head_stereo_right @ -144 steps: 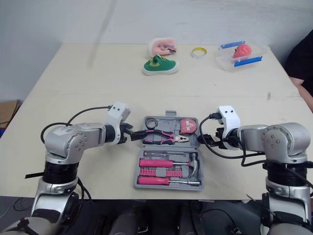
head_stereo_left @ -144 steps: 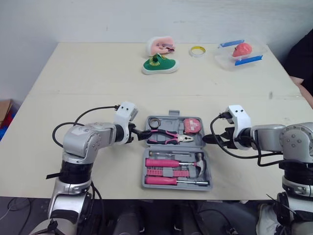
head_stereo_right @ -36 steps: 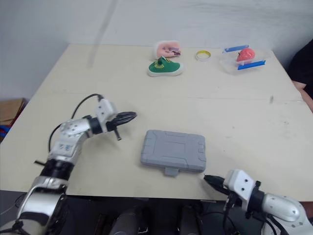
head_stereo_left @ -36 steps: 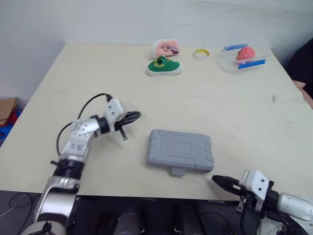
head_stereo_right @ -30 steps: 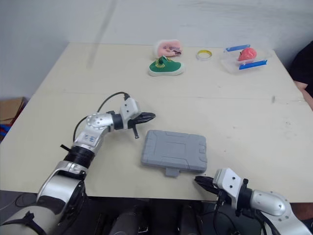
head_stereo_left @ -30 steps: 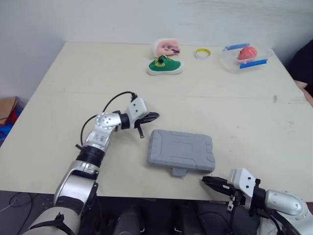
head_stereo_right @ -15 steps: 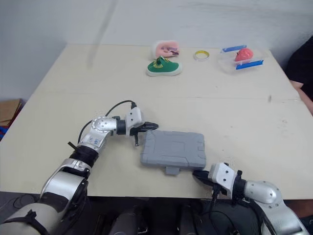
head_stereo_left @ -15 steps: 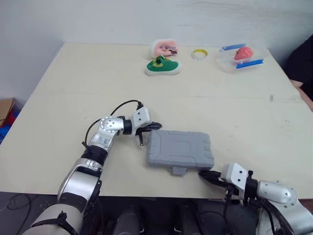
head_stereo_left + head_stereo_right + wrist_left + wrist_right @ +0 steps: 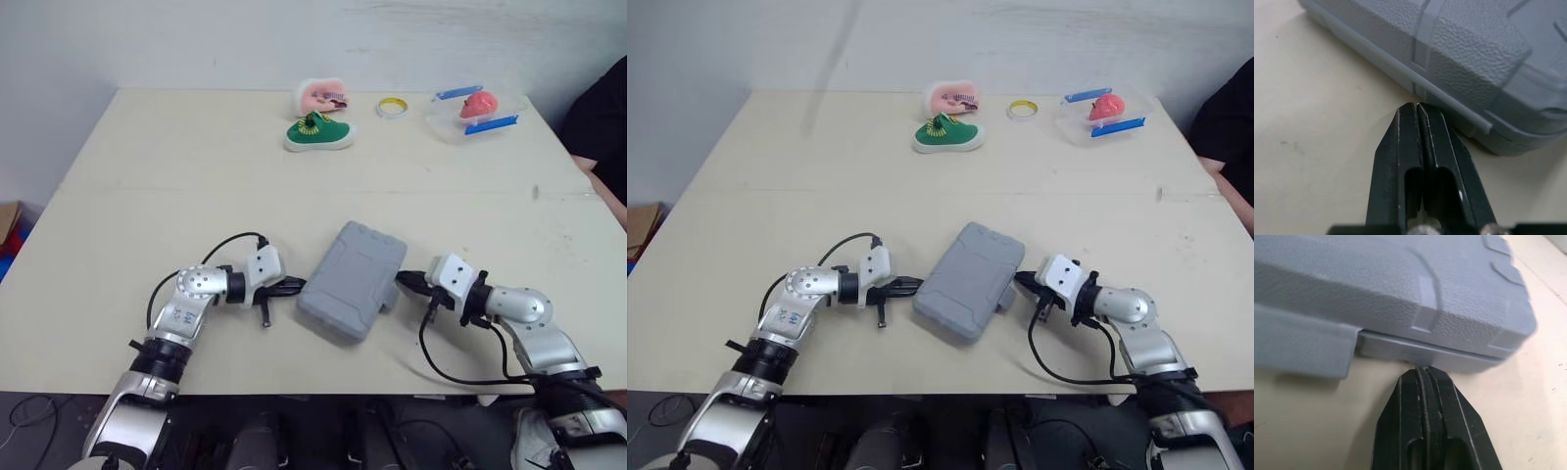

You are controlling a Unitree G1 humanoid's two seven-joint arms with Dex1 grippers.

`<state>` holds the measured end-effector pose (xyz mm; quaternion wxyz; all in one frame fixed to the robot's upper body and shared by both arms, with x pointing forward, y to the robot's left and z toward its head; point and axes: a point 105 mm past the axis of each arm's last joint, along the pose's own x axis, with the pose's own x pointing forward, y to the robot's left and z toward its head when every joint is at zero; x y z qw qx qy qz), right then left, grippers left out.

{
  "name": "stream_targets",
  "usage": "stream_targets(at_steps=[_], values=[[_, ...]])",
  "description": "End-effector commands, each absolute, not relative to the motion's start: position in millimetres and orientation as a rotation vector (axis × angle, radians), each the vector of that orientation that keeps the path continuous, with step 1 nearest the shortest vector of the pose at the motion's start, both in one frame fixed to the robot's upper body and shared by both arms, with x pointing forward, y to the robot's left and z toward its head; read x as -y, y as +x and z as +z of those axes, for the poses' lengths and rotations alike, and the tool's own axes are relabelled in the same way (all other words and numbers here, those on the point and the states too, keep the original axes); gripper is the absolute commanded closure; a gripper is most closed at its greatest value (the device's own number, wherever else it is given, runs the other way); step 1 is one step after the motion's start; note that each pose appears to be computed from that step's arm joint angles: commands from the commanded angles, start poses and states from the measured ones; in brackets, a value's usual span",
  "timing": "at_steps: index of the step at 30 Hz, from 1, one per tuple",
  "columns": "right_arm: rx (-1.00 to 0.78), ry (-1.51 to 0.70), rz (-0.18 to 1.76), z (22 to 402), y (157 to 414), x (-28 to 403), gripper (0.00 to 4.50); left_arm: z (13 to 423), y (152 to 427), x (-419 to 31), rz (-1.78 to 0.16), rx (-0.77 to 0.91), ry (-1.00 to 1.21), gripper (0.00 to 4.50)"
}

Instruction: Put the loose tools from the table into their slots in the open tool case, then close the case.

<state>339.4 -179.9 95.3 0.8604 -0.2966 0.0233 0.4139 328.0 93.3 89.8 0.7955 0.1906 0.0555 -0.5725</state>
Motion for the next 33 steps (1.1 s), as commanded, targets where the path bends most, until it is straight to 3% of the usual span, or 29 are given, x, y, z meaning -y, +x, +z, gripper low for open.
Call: stream_targets(at_steps=[1,6,13,23,26,33], values=[[-0.102,-0.639,0.863,81,337,186,4.50,92,326,-99,-1.130,-0.087,0.418,4.46],[-0.082,-0.608,0.791,84,327,199,4.50,123,324,-110,-1.092,0.046,0.347,4.46],[-0.006,-0.594,0.698,105,292,213,4.50,183,310,-71,-1.350,0.220,0.324,4.46],[-0.005,-0.493,0.760,121,260,182,4.50,161,314,14,-1.554,0.059,0.445,4.46],[-0.015,-0.474,0.774,120,262,176,4.50,155,327,37,-1.488,0.042,0.519,4.46],[-0.029,-0.477,0.781,114,270,170,4.50,105,335,27,-1.464,-0.234,0.598,4.46]])
